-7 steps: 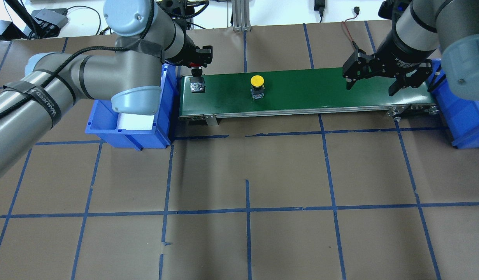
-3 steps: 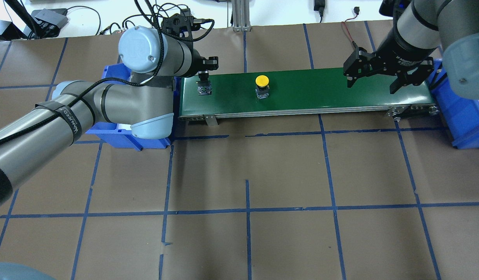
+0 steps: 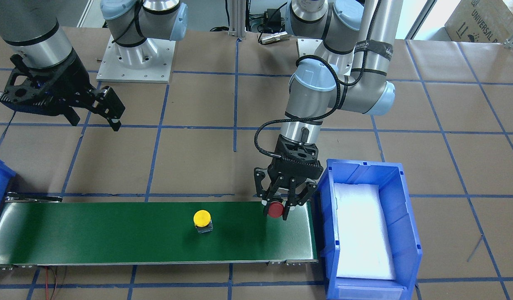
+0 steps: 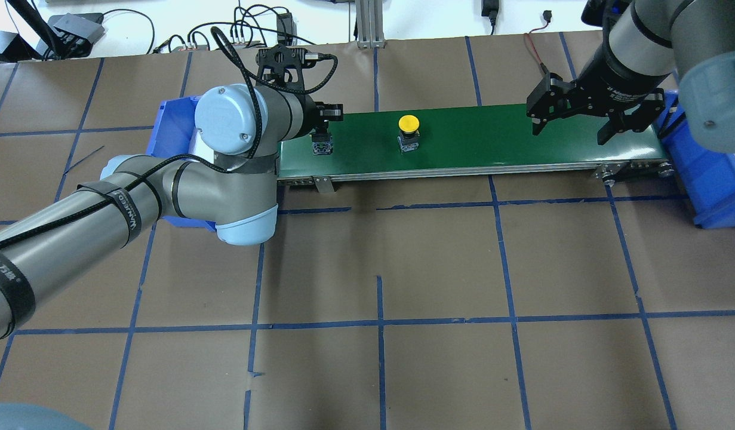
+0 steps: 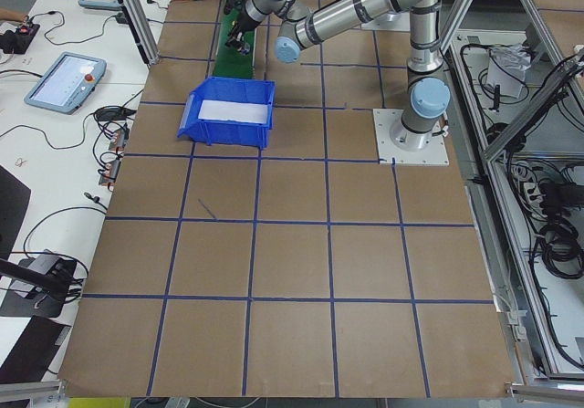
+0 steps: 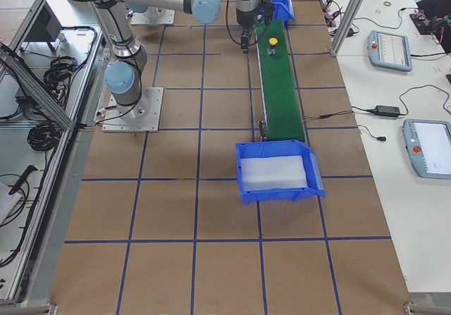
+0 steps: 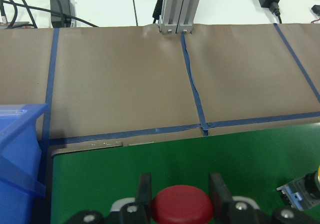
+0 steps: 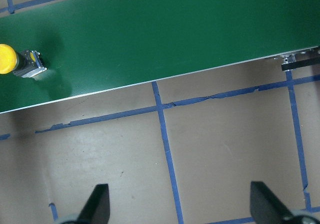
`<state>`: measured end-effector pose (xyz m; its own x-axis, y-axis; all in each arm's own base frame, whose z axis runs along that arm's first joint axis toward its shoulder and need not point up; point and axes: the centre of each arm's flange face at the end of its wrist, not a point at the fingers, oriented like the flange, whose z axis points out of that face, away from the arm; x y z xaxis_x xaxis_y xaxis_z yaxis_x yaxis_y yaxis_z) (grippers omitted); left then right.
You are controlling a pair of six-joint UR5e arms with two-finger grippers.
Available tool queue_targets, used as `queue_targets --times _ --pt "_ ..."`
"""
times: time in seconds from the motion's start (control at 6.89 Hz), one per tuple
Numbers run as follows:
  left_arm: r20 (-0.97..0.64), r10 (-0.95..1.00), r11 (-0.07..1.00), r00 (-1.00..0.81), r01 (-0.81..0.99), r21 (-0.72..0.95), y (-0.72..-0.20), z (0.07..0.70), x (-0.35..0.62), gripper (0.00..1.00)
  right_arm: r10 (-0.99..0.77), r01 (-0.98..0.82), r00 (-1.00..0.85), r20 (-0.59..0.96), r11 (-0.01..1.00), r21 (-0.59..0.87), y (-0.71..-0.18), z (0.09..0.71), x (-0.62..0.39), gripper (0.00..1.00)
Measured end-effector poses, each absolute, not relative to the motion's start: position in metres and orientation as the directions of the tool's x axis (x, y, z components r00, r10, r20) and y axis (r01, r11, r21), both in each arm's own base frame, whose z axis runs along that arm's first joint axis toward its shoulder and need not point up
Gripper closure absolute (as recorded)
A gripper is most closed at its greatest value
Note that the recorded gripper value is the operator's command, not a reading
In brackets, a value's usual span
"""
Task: Transport two buttons from left to right
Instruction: 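Carry the red button with the left gripper onto the conveyor start, then set the red button on the conveyor and open the left gripper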
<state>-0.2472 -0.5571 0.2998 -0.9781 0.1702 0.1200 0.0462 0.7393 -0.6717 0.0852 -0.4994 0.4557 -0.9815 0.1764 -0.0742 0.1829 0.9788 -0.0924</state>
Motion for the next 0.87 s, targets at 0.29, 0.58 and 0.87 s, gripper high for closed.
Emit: queue_targets --times 0.29,0.58,0.87 --pt "0.105 0.186 0.693 -0.977 0.055 -0.719 -0.562 0.296 -0.249 0.85 0.176 0.182 -0.982 -0.075 0.979 -0.094 -0.499 0.457 0.086 0.00" --pt "0.094 0.199 0.668 -0.975 0.065 -0.741 -0.590 0.284 -0.254 0.85 0.177 0.184 -0.981 -0.079 0.978 -0.100 -0.497 0.461 0.087 0.00" --pt "0.082 0.216 0.645 -0.973 0.079 -0.760 -0.602 0.275 -0.257 0.85 0.175 0.184 -0.980 -0.095 0.978 -0.100 -0.495 0.462 0.088 0.00"
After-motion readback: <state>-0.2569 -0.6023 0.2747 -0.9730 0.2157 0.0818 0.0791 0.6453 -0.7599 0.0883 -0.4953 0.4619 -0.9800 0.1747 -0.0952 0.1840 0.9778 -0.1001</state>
